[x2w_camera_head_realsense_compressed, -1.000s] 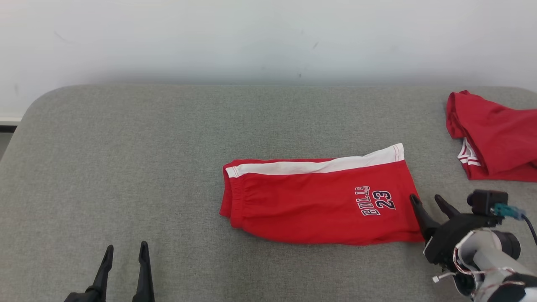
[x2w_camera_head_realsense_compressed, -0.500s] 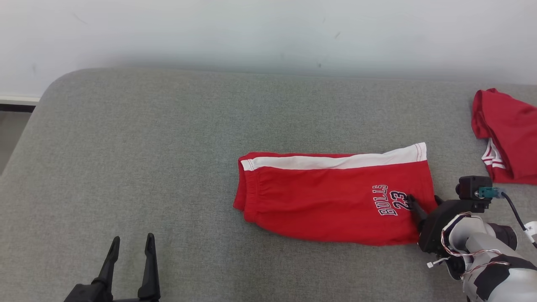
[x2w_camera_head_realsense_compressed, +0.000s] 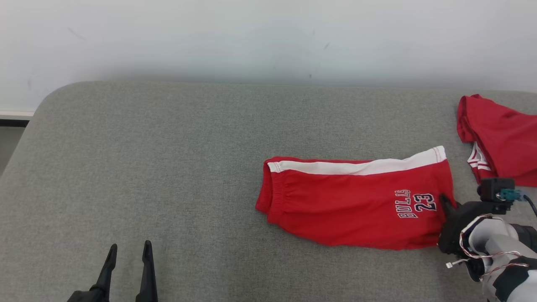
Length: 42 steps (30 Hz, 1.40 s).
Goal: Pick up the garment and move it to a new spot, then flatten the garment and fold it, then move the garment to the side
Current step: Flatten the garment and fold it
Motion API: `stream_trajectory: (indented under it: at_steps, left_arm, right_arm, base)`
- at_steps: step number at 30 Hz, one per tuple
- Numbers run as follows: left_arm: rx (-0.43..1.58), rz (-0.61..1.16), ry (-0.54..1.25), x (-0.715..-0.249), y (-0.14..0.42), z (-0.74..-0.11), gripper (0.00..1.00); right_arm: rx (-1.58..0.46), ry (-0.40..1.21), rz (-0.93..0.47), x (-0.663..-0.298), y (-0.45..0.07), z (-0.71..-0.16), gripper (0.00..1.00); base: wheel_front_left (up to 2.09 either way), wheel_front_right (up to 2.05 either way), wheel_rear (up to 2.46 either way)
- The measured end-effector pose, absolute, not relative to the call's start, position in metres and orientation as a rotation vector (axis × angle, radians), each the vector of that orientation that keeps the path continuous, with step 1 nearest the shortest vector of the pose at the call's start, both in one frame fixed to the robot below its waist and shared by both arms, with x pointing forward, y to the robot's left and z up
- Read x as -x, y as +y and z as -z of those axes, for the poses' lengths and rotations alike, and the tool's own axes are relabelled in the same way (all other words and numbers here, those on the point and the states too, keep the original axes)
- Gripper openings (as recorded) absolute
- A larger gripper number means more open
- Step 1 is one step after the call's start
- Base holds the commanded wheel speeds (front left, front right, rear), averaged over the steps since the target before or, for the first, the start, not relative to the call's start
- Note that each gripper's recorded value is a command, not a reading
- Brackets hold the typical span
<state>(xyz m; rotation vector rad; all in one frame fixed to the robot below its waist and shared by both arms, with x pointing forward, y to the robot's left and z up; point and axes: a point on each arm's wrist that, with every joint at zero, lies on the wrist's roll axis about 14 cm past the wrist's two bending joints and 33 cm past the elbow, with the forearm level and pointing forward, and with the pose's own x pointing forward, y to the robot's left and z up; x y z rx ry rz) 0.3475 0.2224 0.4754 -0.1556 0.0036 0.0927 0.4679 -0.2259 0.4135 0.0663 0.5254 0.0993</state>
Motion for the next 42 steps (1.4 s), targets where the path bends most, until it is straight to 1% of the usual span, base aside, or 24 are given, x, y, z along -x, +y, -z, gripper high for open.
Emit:
stream_trajectory:
  at_steps: [7,13,18,19,20,25,28,32,39,40,41,42]
  left_arm:
    - [0.153,-0.077,0.022,-0.344,0.217,-0.470,1.00]
    - [0.153,-0.073,0.021,-0.342,0.216,-0.470,1.00]
    - [0.155,-0.062,0.026,-0.339,0.211,-0.469,1.00]
    - [0.156,-0.060,0.025,-0.338,0.211,-0.469,1.00]
    - [0.156,-0.060,0.024,-0.338,0.211,-0.469,1.00]
    - [0.159,-0.059,0.015,-0.338,0.209,-0.473,1.00]
    - [0.166,-0.063,0.021,-0.335,0.208,-0.471,1.00]
    - [0.180,-0.067,0.016,-0.336,0.208,-0.472,1.00]
    - [0.186,-0.095,0.026,-0.334,0.214,-0.469,1.00]
    - [0.187,-0.099,0.029,-0.333,0.215,-0.469,1.00]
    - [0.187,-0.102,0.030,-0.333,0.216,-0.468,1.00]
    - [0.186,-0.105,0.031,-0.333,0.217,-0.468,1.00]
  right_arm:
    - [-0.073,0.419,-0.166,-0.473,-0.208,-0.437,0.00]
    - [-0.115,0.308,-0.315,-0.476,-0.155,-0.469,0.00]
    - [-0.151,0.267,-0.447,-0.470,-0.104,-0.486,0.00]
    - [-0.162,0.269,-0.500,-0.465,-0.083,-0.489,0.00]
    - [-0.169,0.269,-0.523,-0.464,-0.073,-0.490,0.00]
    - [-0.167,0.278,-0.625,-0.455,-0.028,-0.490,0.00]
    - [-0.178,0.313,-0.668,-0.449,-0.003,-0.483,0.00]
    - [-0.177,0.369,-0.693,-0.444,0.018,-0.468,0.00]
    - [-0.155,0.419,-0.712,-0.442,0.040,-0.447,0.00]
    - [-0.161,0.415,-0.714,-0.442,0.043,-0.447,0.31]
    - [-0.170,0.406,-0.716,-0.442,0.045,-0.448,0.57]
    - [-0.183,0.396,-0.717,-0.442,0.046,-0.451,1.00]
  base:
    - [0.00,0.00,0.00]
    - [0.00,0.00,0.00]
    - [0.00,0.00,0.00]
    - [0.00,0.00,0.00]
    - [0.00,0.00,0.00]
    - [0.00,0.00,0.00]
    - [0.00,0.00,0.00]
    - [0.00,0.00,0.00]
    - [0.00,0.00,0.00]
    - [0.00,0.00,0.00]
    - [0.00,0.00,0.00]
    - [0.00,0.00,0.00]
